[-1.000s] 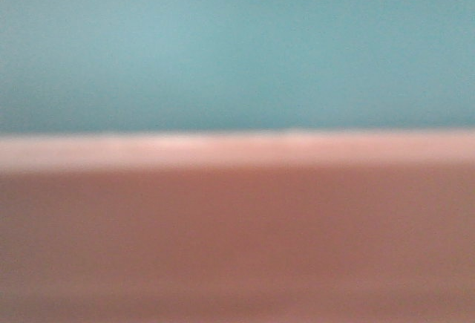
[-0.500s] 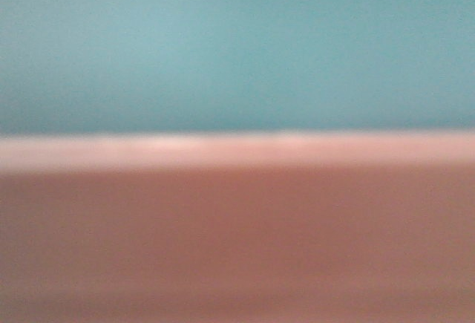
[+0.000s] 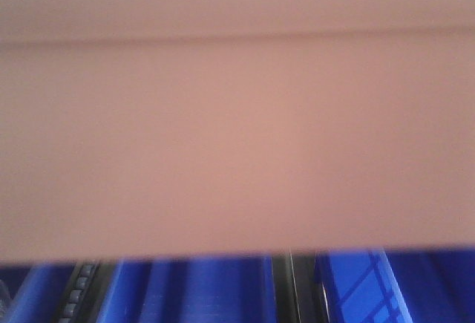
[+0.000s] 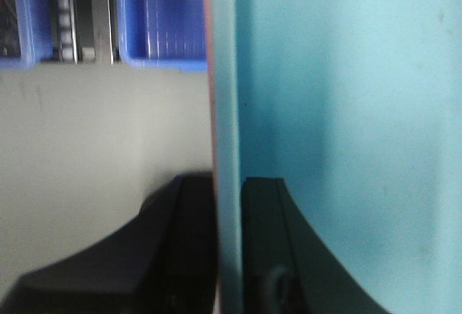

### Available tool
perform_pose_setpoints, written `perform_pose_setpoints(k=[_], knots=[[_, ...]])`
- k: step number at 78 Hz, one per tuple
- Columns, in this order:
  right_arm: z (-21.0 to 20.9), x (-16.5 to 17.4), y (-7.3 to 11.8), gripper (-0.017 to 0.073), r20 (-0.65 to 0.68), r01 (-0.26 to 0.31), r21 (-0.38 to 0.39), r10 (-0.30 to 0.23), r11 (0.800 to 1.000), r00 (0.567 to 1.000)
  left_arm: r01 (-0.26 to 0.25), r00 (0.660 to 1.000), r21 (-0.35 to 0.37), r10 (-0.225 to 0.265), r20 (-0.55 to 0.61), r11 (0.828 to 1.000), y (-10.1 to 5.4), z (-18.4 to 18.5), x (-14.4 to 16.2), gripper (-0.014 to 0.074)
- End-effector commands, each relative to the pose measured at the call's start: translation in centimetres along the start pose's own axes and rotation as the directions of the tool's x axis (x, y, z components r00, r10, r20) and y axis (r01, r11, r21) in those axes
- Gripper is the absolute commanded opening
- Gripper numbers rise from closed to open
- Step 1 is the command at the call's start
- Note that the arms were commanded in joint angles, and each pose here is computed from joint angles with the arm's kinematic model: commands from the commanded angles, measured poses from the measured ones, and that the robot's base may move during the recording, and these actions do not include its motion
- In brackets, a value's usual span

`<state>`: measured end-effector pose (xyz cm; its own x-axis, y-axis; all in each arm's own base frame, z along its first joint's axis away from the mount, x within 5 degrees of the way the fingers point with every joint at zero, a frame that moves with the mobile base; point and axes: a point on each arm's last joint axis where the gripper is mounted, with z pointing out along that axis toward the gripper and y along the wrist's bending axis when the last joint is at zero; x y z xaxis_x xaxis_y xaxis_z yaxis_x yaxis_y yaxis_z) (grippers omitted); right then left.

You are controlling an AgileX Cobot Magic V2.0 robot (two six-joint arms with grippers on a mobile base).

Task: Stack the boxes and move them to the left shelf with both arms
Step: 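Lower the stacked bins with both grippers onto the shelf's roller tracks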

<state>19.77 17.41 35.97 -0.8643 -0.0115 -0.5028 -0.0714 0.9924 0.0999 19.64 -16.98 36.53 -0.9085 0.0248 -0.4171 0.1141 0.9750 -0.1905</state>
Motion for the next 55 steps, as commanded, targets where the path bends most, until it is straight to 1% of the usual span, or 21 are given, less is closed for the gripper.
perform_pose_setpoints(k=[1,7,13,20,25,27,28,33,37,43,55], knots=[[-1.4,-3.5,0.1,0.0053,0.196,0.028,-0.076,-0.013,0.997,0.981,-0.024,0.985,0.091,0.008,0.174,0.996,-0.4,-1.6,-3.0,-0.0003],[-0.6,-5.1,0.1,0.0053,0.230,0.011,-0.082,0.009,0.997,0.973,-0.049,0.973,0.095,0.026,0.231,0.994,-0.4,-1.0,-4.8,-0.0003],[0.3,-6.5,-0.1,0.0053,0.258,-0.007,-0.083,0.029,0.996,0.966,-0.054,0.962,0.091,0.028,0.271,0.994,-0.2,-0.3,-6.5,-0.0003],[1.7,-8.5,-0.2,0.0053,0.301,0.005,-0.083,0.020,0.996,0.953,-0.045,0.946,0.087,0.015,0.323,0.995,0.3,0.8,-8.7,-0.0003],[3.0,-9.8,0.0,0.0053,0.333,0.021,-0.089,0.010,0.996,0.943,-0.053,0.927,0.089,0.016,0.375,0.995,0.6,1.5,-10.3,-0.0003],[3.6,-10.4,0.0,0.0053,0.347,0.027,-0.092,0.006,0.995,0.938,-0.061,0.920,0.086,0.022,0.391,0.994,0.7,2.1,-11.0,-0.0003],[3.9,-10.7,0.0,0.0053,0.353,0.030,-0.092,0.004,0.995,0.936,-0.068,0.912,0.089,0.026,0.410,0.994,0.7,2.2,-11.4,-0.0003],[5.0,-11.9,0.0,0.0053,0.383,0.037,-0.098,0.003,0.995,0.924,-0.071,0.892,0.089,0.023,0.452,0.993,1.1,3.0,-12.6,-0.0003],[6.0,-12.7,0.0,0.0053,0.396,0.039,-0.098,0.003,0.994,0.918,-0.068,0.876,0.098,0.012,0.482,0.993,1.3,3.6,-13.4,-0.0003],[7.2,-13.7,-0.4,0.0053,0.406,0.027,-0.092,0.013,0.995,0.914,-0.059,0.865,0.100,0.001,0.503,0.993,1.8,5.0,-14.3,-0.0003],[9.4,-15.3,-0.8,0.0053,0.418,0.014,-0.084,0.023,0.996,0.908,-0.056,0.839,0.109,-0.013,0.544,0.993,2.3,7.2,-15.6,-0.0003]])
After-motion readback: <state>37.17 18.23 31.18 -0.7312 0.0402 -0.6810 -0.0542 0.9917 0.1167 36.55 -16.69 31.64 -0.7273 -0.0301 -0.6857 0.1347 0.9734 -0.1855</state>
